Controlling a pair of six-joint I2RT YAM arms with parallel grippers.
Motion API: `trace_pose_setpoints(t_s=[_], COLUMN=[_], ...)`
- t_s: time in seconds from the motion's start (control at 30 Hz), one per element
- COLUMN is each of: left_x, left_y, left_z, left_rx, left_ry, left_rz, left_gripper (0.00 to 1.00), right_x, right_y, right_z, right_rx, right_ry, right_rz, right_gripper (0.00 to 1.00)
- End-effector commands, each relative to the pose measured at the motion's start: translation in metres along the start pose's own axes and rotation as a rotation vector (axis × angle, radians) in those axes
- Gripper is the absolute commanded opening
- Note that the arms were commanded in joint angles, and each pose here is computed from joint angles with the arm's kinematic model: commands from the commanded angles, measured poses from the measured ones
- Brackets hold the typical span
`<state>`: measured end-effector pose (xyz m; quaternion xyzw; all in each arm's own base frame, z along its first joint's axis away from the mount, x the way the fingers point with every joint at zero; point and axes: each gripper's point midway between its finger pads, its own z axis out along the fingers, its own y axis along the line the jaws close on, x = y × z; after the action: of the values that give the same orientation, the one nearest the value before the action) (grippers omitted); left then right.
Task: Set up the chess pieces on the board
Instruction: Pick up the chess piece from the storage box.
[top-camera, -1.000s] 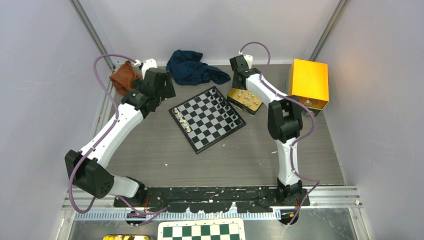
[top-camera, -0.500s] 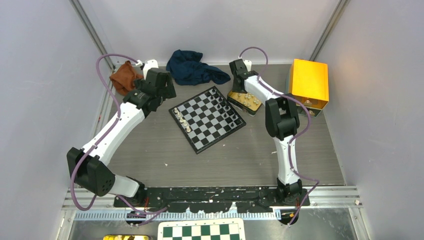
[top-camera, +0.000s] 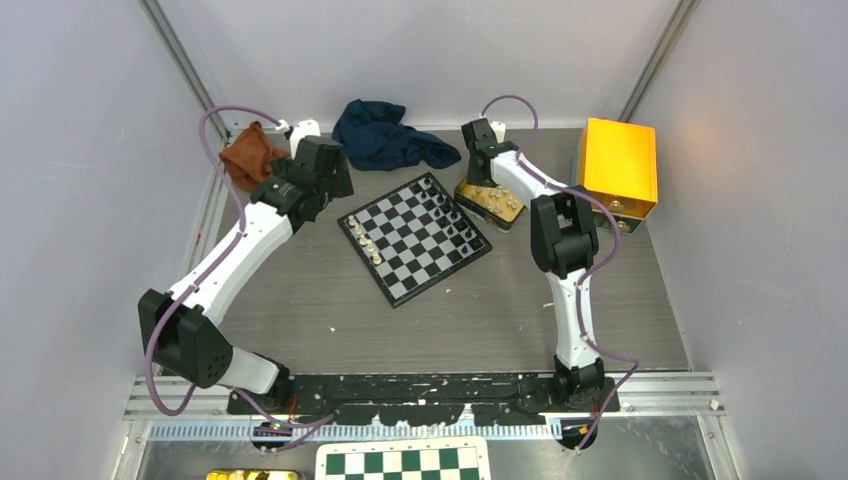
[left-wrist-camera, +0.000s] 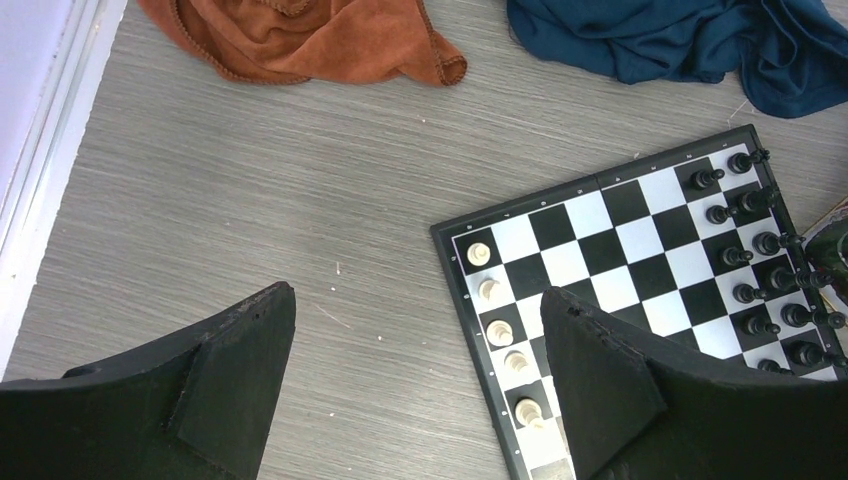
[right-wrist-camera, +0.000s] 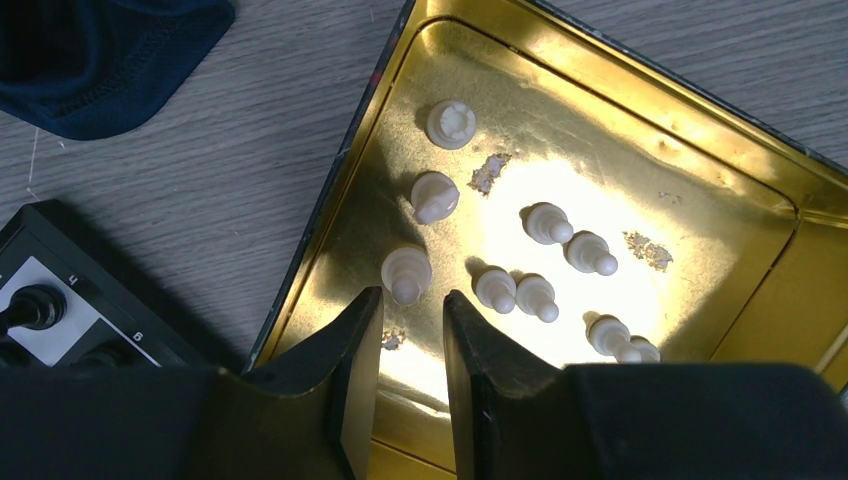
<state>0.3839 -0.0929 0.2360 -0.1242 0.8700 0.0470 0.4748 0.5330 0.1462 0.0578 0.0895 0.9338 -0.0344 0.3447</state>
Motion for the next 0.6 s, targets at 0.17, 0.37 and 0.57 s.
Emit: trace_pose_setpoints(t_s=[0.17, 0.37, 0.57], left_x=[-0.0332, -0.0323, -0.0314], left_y=[-0.0058, -0.0064, -0.0068], left_z=[-0.0028, -0.0017, -0.001], left_rx=[0.012, 0.013, 0.014], left_ry=[-0.093, -0.09, -0.087], left_rz=[-0.041, -0.038, -0.035], left_gripper=[0.92, 0.92, 0.92], right_x=[-0.0309, -0.0316, -0.0291], right_y=[0.0069, 0.0063, 0.0065], right_z=[-0.0035, -0.0015, -0.0007], right_rx=[-0.033, -0.04, -0.047], right_ry=[-0.067, -0.063, -0.051], right_rz=[0.043, 0.047, 0.049], right_gripper=[0.33, 0.29, 0.24])
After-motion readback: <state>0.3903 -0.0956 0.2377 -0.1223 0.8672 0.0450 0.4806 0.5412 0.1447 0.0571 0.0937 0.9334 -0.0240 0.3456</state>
